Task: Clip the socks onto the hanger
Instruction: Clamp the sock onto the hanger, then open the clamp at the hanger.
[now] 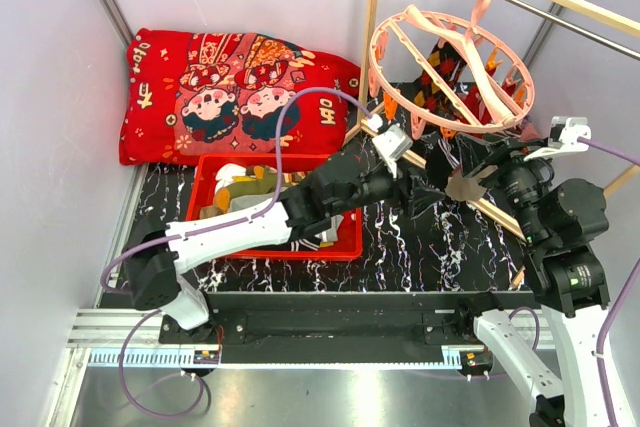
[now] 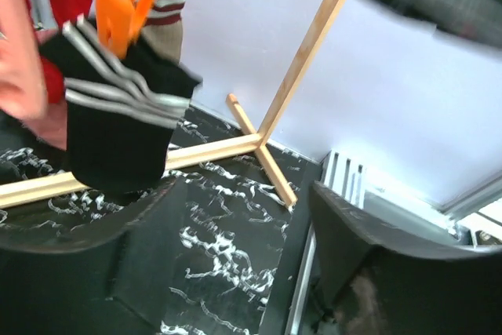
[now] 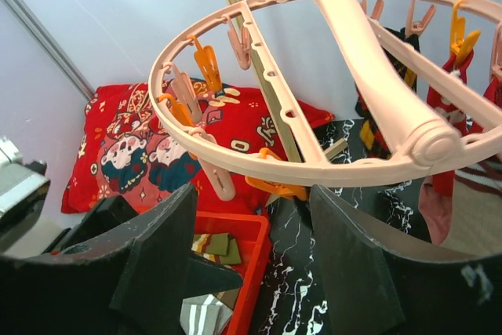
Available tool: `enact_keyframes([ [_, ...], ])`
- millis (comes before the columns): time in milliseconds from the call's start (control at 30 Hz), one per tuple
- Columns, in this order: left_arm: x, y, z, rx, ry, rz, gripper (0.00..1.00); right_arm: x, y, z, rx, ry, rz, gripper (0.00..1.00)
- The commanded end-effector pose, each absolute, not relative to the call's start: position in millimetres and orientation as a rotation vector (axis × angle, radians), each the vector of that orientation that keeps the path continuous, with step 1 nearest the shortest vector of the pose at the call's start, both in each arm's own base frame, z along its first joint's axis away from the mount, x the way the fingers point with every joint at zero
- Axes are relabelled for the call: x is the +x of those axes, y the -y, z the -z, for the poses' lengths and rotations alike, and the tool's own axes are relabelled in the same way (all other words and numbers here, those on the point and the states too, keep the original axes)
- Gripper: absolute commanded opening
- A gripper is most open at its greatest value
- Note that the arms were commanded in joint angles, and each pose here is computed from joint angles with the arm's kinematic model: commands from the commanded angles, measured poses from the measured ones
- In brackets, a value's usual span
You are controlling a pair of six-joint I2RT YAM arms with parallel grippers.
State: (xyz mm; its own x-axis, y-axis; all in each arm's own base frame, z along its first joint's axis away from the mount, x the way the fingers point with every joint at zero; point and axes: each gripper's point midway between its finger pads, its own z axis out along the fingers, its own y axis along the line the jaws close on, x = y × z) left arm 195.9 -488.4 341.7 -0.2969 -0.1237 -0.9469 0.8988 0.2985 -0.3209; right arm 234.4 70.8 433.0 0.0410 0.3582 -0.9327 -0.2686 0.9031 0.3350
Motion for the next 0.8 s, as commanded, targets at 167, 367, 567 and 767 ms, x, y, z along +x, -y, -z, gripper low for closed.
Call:
enact_keyframes([
  [167,237.8,433.4,-383.6,0.549,-1.289,1.234,0.76,233.7,-78.1,-439.0,0.004,-1.480,-0.482,0.66],
  [367,260.2,420.0,-391.3,0.558,-1.180,1.230,0.77,245.2,-79.3,-421.5,0.014,-1.534,-0.470,0.66],
  [567,285.8,415.6,-407.3,0.563,-1.119,1.218,0.77,257.3,-70.9,-406.5,0.058,-1.571,-0.413,0.66],
  [767,299.8,426.5,-413.3,0.604,-1.099,1.227,0.73,264.4,-55.2,-397.5,0.136,-1.583,-0.336,0.66],
])
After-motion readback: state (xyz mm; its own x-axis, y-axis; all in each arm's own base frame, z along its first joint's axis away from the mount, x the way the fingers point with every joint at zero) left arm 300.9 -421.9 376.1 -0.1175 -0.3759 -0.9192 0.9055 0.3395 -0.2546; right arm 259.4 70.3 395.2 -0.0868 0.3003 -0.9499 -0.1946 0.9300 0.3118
